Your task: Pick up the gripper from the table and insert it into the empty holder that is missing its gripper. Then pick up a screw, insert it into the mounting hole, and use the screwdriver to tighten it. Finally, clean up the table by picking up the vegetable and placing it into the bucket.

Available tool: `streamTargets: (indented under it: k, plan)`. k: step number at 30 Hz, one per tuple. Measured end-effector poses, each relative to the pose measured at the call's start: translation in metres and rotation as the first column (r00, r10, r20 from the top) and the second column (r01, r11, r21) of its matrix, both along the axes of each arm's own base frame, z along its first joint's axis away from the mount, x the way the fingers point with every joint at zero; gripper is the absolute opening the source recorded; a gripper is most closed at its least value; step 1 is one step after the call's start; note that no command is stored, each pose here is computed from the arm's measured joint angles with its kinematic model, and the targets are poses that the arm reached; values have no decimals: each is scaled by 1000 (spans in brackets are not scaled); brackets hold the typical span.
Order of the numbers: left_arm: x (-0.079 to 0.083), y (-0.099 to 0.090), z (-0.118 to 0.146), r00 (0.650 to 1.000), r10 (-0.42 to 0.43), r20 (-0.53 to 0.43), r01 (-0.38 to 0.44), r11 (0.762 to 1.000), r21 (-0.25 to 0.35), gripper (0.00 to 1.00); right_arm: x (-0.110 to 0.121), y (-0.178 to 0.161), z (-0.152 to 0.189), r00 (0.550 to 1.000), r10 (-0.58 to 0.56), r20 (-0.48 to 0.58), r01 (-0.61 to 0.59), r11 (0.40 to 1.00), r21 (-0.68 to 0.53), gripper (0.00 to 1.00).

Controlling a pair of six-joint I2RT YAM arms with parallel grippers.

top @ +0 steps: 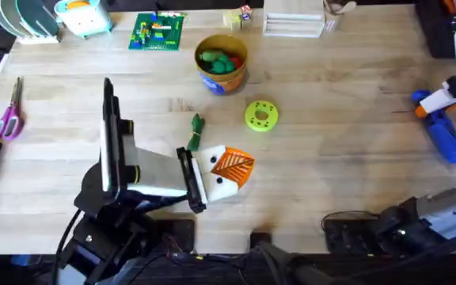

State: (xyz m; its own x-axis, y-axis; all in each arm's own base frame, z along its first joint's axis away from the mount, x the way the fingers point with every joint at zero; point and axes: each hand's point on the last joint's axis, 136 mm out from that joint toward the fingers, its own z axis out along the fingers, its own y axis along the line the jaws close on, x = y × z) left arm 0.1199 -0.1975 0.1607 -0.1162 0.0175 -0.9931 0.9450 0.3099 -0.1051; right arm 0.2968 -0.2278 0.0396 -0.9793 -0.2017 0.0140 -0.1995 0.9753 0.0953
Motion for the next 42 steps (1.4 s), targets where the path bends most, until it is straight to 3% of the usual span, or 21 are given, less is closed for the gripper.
streamTargets:
  k: [2,8,19,27,34,42]
  plan:
    - [0,0,0,1000,0,0,0,1000,0,8,0,1,0,1000,0,-1,0,1000,-2,334]
    - [0,0,0,1000,0,0,0,1000,0,8,4,3,0,1000,3,2,-3,1000,-5,26]
    - [0,0,0,1000,0,0,0,1000,0,8,12,6,6,999,12,30,-11,1000,-28,24]
    - [0,0,0,1000,0,0,0,1000,0,8,24,-3,70,971,-121,205,149,980,-129,24]
    - [0,0,0,1000,0,0,0,1000,0,8,23,2,159,878,-197,436,300,937,-180,24]
    - [0,0,0,1000,0,0,0,1000,0,8,1,29,285,647,-152,747,419,890,-182,24]
